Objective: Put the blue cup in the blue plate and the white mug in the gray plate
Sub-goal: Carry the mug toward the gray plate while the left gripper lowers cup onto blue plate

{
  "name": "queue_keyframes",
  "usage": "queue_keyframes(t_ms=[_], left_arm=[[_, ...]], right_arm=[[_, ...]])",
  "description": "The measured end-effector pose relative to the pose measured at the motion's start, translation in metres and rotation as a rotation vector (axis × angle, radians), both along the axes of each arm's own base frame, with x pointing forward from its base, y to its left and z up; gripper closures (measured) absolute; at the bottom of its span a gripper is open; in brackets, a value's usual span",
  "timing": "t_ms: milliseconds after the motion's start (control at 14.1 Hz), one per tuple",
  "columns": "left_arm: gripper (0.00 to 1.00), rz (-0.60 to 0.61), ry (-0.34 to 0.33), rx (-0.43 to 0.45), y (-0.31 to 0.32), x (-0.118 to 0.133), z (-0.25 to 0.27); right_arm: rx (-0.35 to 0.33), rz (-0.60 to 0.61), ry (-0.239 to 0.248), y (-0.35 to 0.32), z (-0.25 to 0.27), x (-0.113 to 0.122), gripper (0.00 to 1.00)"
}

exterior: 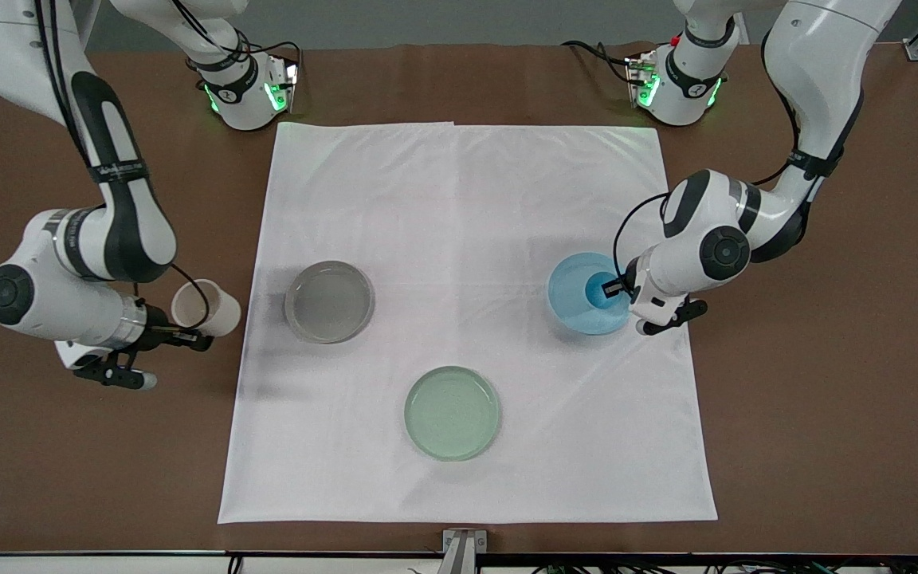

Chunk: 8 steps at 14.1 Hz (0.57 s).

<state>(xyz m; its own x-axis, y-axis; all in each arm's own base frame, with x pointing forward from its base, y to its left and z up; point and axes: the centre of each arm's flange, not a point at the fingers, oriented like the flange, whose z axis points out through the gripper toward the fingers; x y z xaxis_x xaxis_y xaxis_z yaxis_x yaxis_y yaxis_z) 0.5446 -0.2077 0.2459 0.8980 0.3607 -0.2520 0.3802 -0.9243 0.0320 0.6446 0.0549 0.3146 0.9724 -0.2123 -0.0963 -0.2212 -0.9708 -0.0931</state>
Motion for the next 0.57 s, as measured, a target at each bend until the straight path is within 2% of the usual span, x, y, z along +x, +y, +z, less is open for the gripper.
queue_keyframes(t_ms=[142, 284, 426, 567], left_arm=[[0.79, 0.018, 0.002, 0.003, 0.0, 0.0, 0.0], [0.58, 0.032, -0.013, 0.002, 0.0, 0.005, 0.007], [0.38, 0.045, -0.058, -0.002, 0.004, 0.021, 0.034], [0.21, 0.077, -0.087, 0.007, 0.024, 0.047, 0.088]], right_arm=[[0.001, -0.007, -0.009, 0.053, 0.001, -0.008, 0.81], [-0.002, -0.024, -0.026, 0.088, -0.009, -0.019, 0.81], [-0.007, -0.035, -0.026, 0.112, -0.02, -0.03, 0.81], [-0.009, -0.034, -0.026, 0.126, -0.024, -0.036, 0.81]])
